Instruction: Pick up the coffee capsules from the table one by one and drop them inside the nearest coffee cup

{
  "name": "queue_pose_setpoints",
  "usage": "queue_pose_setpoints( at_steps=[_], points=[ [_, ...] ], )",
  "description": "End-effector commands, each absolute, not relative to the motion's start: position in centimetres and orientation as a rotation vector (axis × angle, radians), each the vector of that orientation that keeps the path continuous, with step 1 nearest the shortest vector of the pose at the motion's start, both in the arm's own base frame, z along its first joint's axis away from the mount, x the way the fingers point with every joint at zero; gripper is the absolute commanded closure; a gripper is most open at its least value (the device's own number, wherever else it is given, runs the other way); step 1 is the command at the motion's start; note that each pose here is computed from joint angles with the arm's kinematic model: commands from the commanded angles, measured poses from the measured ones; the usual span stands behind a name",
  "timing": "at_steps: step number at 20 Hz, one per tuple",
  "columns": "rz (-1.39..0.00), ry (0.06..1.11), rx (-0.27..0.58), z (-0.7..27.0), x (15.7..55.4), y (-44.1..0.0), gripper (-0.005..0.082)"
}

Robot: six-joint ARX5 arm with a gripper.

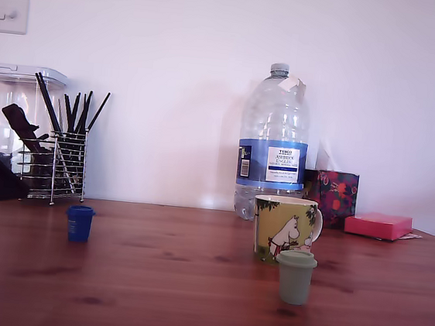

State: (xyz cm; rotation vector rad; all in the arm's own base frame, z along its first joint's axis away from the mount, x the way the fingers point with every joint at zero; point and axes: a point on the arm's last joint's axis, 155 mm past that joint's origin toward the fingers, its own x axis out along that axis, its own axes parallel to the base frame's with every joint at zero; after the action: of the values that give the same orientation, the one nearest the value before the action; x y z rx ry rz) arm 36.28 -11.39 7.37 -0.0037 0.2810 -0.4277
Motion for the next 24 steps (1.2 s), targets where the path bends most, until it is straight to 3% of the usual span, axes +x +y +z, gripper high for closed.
queue_pose_setpoints(
  at_steps=[1, 11, 18, 19, 21, 24],
  points=[
    [-0.443, 0.299, -0.001, 6.3, 36.9, -11.8, -0.0010],
    [-0.481, 0.326, -0.006, 1.3, 43.6, -13.9, -0.0010],
    [-0.487, 0.376, -0.006, 0.0, 44.5, -14.2, -0.0007],
    [-0.488, 0.389, 0.001, -0.3, 44.5, -14.2, 0.0020],
    [-0.522, 0.408, 0.006, -0.6, 44.5, -14.8, 0.0176],
    [-0.581, 0.411, 0.014, -0.6, 44.0, -15.7, 0.0572]
  ],
)
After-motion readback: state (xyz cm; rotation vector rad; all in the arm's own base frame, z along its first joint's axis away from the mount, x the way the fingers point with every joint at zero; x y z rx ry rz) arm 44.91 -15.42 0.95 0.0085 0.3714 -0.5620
